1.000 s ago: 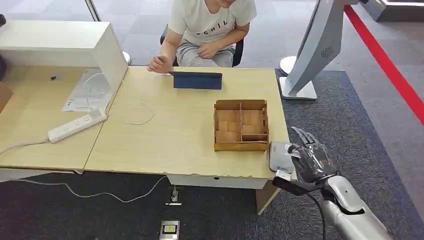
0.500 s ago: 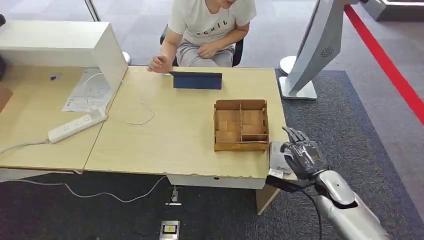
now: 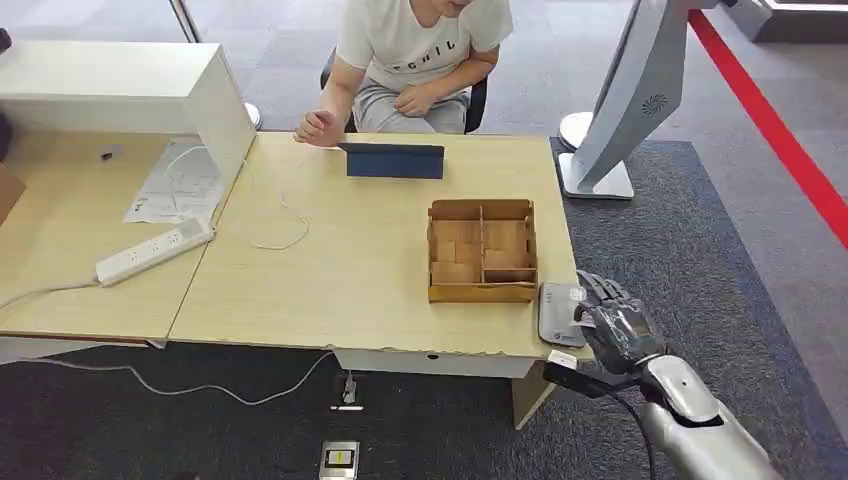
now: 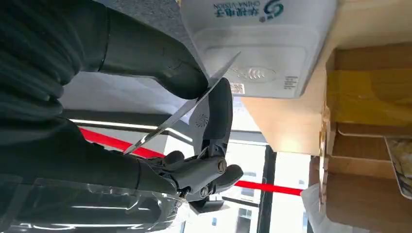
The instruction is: Pass the card to the sensor for recognition and then transmit it.
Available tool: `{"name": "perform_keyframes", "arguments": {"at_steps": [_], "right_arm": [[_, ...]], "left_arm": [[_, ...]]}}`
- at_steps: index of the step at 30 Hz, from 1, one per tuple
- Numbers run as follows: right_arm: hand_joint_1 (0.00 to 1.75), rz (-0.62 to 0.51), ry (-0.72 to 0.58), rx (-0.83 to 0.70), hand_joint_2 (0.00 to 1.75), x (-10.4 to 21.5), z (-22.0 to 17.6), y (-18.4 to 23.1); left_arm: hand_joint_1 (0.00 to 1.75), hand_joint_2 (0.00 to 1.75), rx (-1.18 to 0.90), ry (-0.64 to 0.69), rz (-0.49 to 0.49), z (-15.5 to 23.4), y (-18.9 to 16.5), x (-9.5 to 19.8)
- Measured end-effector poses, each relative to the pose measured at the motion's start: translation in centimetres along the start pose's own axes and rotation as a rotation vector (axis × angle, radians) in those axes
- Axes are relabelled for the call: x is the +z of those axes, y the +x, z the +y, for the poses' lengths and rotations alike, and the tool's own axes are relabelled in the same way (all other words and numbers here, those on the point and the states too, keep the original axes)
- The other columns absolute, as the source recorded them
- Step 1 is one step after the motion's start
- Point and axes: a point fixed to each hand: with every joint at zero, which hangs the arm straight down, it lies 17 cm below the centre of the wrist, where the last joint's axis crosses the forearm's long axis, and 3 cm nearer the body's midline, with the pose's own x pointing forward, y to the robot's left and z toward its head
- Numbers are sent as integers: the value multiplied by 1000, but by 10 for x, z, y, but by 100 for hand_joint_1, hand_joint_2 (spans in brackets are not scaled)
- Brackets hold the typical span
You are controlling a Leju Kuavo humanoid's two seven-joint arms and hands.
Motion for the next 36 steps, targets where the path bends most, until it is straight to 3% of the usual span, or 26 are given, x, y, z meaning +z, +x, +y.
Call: {"name": "perform_keyframes", "arguments": {"at_steps": [15,21,26,31,36], "right_arm": [[175,71,71,-13,175,41,40,-40],[175,112,51,-63,175,45,35,-52],[175,160,-20,-133,175,27,-2,-61],[175,98,-69,-87,175,-4,-67,-60],[175,48,-199,-29,175,-38,-165,-59]], "left_arm": [[0,0,-29,2,-8,1,1,0],[0,0,-48,-3,-12,2,2,1],[0,0,-50,-4,-13,2,3,1],[0,0,-70,-12,-14,0,3,1],[0,0,-99,-28,-20,-2,3,2]]}}
